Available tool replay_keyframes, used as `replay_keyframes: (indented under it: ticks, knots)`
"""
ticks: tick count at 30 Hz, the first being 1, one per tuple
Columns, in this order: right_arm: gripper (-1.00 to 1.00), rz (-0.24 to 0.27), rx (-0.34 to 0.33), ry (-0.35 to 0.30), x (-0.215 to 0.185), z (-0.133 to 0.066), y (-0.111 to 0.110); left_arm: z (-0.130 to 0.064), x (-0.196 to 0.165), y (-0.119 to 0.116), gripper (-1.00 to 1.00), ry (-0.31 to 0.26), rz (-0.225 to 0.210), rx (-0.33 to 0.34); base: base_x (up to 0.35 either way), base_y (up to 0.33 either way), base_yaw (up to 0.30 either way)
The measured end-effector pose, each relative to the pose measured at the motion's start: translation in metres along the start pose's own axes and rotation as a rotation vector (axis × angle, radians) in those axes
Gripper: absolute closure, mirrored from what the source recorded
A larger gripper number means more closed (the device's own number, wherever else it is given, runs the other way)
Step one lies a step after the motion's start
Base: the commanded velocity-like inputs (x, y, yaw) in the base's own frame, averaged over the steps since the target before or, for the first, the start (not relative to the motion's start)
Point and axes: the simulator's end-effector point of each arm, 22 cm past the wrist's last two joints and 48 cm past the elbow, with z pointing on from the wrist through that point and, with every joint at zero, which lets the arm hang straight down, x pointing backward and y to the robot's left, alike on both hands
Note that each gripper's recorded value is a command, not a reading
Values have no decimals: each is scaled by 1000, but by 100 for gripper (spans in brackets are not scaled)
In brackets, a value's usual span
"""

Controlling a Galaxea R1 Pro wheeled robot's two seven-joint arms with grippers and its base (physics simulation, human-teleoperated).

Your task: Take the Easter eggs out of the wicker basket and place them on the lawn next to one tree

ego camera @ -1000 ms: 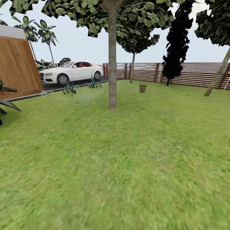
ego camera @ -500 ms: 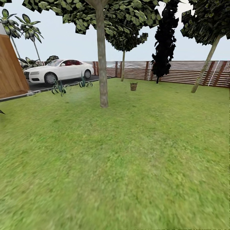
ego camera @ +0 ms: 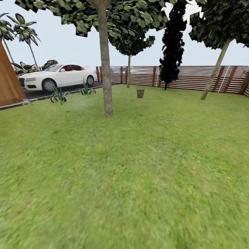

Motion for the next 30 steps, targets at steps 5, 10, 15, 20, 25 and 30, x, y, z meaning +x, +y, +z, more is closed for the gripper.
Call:
replay_keyframes:
  ticks: [5, 10, 15, 20, 25, 30]
  knots:
    - [-100, 0, 0, 0, 0, 0, 0, 0, 0, 0, -100, 0, 0, 1, 0, 0, -278]
    - [-100, 2, 0, 0, 0, 0, 0, 0, -3, 0, -100, -6, -1, 0, 0, 0, -281]
    - [-100, 2, 3, -1, -1, 0, -2, 0, -17, 8, -100, -35, -2, -11, 0, 0, -266]
    - [-100, -8, 5, 4, 1, 0, -4, 0, -17, 13, -100, -33, 2, -16, 0, 0, -55]
    - [-100, -20, -1, 11, 3, 0, -2, 0, -18, 3, -100, -34, -2, -4, 0, 0, 113]
    - [-100, -24, -1, 13, 4, 0, 0, -1, -21, -21, -100, -39, -5, 26, 0, 0, 158]
